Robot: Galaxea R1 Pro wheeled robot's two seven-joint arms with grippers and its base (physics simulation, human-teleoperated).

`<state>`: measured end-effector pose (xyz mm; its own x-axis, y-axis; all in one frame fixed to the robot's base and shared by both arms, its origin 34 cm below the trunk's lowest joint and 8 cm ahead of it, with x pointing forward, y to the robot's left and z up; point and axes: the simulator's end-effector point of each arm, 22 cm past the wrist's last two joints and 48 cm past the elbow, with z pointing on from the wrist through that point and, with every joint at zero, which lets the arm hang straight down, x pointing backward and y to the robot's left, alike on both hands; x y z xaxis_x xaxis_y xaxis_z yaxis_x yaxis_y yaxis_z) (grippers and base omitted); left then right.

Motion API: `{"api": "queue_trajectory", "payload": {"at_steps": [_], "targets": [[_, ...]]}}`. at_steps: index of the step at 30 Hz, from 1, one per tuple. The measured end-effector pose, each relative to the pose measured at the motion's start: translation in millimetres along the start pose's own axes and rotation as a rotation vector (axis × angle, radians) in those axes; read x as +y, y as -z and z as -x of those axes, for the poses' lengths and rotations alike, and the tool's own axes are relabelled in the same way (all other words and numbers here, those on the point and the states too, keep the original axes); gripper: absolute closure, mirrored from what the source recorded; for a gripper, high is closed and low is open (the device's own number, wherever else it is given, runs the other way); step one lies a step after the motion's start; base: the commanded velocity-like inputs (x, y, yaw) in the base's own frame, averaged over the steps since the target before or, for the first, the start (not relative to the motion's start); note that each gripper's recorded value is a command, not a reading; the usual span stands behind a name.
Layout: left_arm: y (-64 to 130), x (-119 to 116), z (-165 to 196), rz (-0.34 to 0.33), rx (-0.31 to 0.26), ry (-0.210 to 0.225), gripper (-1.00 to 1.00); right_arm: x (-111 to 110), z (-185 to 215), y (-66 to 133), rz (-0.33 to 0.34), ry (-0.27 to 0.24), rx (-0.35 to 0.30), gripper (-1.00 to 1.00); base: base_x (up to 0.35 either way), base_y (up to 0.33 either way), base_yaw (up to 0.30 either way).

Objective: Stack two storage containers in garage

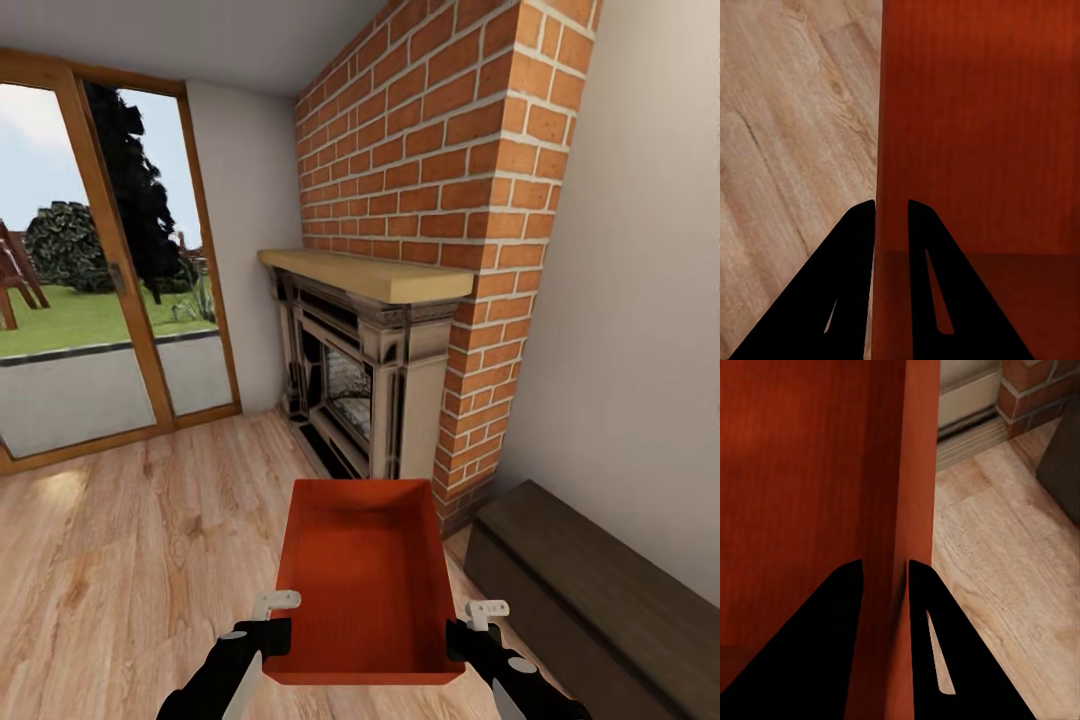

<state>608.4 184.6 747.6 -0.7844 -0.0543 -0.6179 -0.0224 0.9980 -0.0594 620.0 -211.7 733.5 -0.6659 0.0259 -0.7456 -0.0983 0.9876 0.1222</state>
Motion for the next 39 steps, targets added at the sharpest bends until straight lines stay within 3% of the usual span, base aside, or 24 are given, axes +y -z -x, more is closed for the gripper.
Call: {"api": "queue_trajectory", "payload": {"at_steps": [39], "targets": [[48.6,-3.7,34.0,-0.003,-0.046,-0.002,1.0,7.3,42.8,41.3,0.001,0.007,-0.045,1.0,0.0,0.0,0.0]]}}
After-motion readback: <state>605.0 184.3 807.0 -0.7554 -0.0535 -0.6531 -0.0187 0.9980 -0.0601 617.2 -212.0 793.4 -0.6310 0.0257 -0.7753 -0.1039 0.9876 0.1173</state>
